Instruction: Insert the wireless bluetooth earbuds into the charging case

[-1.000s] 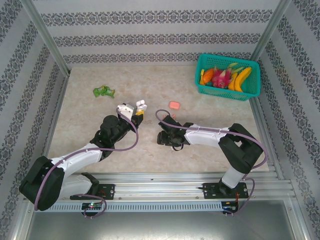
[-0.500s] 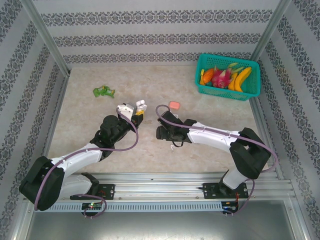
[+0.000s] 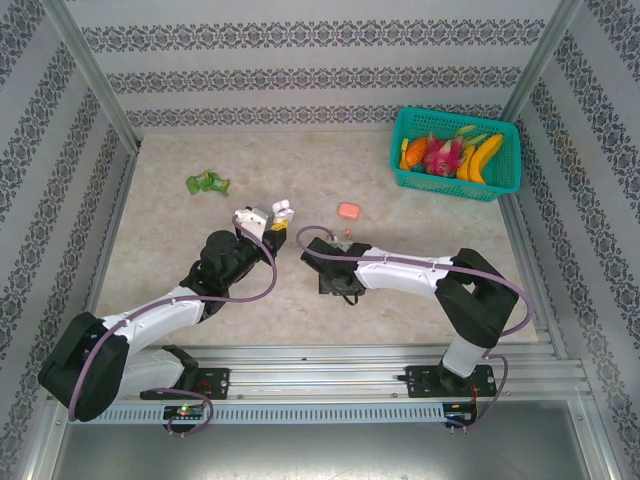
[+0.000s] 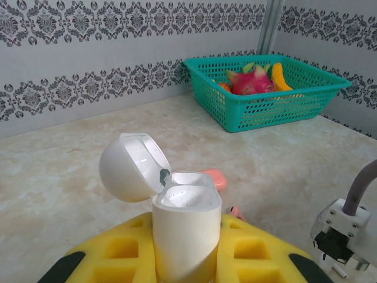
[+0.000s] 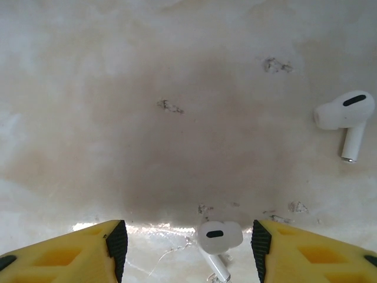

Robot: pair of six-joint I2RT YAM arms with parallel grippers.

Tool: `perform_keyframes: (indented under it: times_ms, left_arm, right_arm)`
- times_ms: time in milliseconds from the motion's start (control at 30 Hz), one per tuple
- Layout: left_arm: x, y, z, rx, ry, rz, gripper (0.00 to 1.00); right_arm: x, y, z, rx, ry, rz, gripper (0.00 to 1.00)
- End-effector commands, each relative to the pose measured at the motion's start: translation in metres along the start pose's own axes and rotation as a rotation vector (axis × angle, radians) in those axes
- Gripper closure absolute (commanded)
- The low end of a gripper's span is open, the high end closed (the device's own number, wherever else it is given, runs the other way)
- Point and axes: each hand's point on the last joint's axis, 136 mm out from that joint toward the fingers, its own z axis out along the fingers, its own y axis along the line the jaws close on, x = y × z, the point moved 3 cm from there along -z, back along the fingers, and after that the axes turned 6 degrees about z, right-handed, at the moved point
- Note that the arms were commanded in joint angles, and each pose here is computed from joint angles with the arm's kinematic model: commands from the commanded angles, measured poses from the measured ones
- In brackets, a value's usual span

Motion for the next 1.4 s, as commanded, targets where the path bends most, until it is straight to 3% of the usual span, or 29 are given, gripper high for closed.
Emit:
perform_keyframes:
  times_ms: [0,1367]
  left_arm:
    - [-0.012,-0.002,-0.002,0.014,-0.039,-0.006,1.0]
    - [-0.012,-0.003,0.0,0.022,-0.036,-0.006,1.0]
  right_arm:
    - [0.003,-0.011,0.005,0.05,-0.022,0.046,0.4]
    - [0.015,-0.023,0.031,0.067,0.016,0.1,0.58]
